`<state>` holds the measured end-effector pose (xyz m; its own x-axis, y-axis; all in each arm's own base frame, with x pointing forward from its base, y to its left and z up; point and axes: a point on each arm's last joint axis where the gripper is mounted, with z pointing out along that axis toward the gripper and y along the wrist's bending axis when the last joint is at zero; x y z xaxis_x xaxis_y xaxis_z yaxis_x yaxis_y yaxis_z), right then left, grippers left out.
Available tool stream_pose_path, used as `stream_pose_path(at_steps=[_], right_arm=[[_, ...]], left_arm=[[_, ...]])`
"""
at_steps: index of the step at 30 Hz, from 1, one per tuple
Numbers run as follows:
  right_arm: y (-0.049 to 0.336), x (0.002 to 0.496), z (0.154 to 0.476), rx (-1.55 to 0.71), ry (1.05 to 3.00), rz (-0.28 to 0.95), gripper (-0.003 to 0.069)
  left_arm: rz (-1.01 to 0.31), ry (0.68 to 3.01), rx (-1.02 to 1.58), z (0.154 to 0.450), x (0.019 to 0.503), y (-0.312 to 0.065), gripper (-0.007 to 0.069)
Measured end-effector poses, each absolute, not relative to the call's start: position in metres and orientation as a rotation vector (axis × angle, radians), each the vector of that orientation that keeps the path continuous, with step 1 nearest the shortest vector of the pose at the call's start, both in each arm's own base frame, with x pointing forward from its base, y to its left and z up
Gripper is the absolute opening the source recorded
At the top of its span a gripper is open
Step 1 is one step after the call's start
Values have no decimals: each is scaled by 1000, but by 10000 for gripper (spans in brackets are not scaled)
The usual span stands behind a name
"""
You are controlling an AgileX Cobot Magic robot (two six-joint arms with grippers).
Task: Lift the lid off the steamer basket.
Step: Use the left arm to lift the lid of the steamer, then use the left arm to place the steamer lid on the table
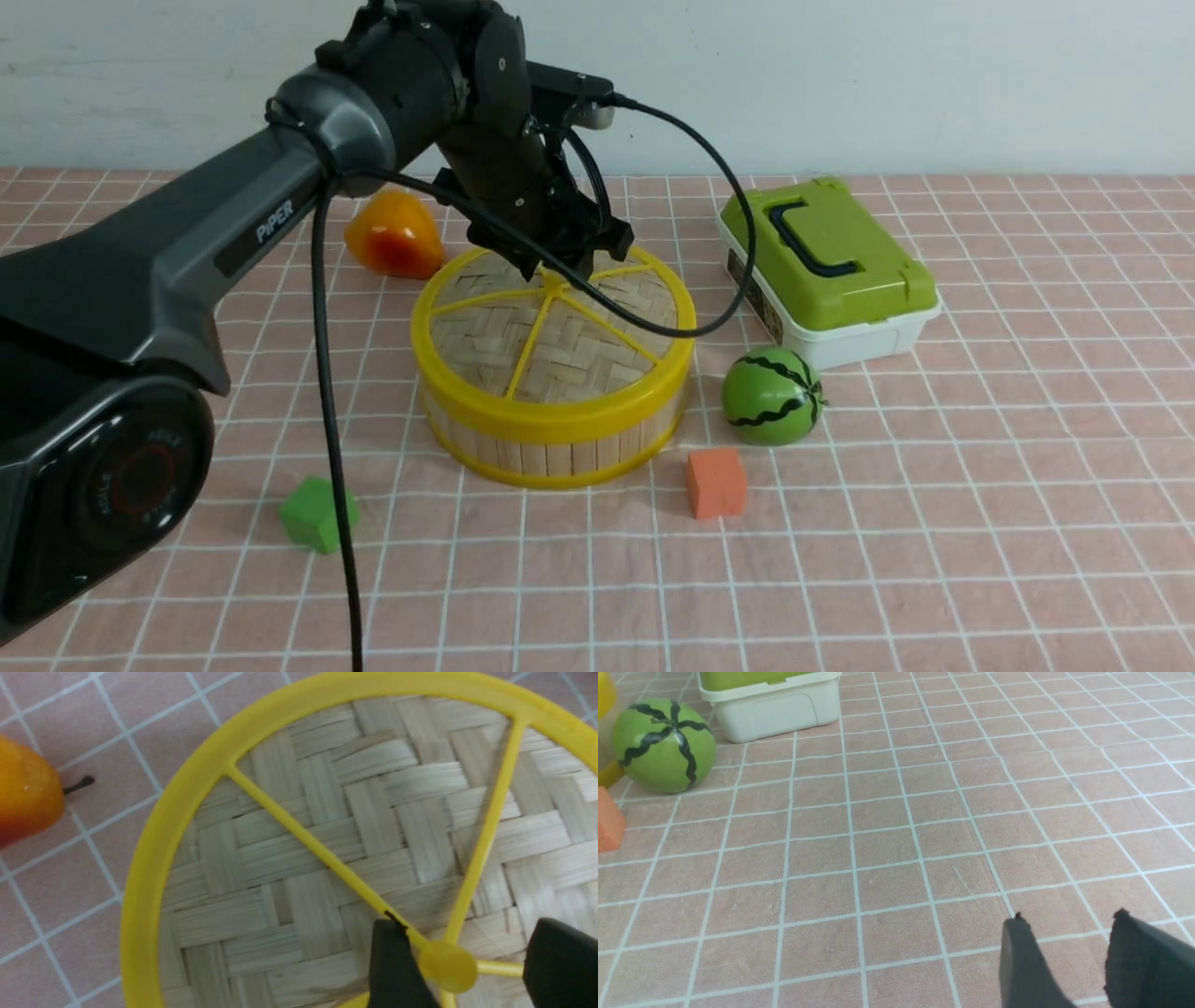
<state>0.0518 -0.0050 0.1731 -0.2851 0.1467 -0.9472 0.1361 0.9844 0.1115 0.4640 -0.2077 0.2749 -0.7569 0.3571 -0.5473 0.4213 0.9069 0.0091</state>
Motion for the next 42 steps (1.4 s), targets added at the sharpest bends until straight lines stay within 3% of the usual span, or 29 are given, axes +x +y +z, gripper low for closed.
stream_pose_path(at_steps=[5,13,15,19,27,30,32,33,35,40,42], right_arm=[[-5,52,173,205,1865,10,241],[-5,52,173,205,1865,10,241],[-5,52,173,205,1865,10,241],[-5,52,173,205,1865,10,241],[-5,52,173,205,1865,9,241],[-5,52,173,205,1865,9,241],[-5,52,173,205,1865,9,241],[-5,52,173,205,1865,9,241],[-5,52,173,205,1865,10,241],[-5,52,173,205,1865,10,241],[-5,52,173,205,1865,10,241]], left_arm=[[-157,2527,540,271,465,-208,303],[-177,2557,530,264,465,-210,287],[-181,2559,508,264,465,-210,255],[-187,2565,483,264,465,-210,106],[-197,2565,438,273,465,-209,103],[-185,2527,417,296,462,-206,103],[-165,2454,389,336,452,-198,103],[-158,2452,382,339,451,-197,103],[-103,2384,332,383,433,-181,103],[30,2320,256,424,415,-147,103],[62,2329,193,427,415,-127,103]])
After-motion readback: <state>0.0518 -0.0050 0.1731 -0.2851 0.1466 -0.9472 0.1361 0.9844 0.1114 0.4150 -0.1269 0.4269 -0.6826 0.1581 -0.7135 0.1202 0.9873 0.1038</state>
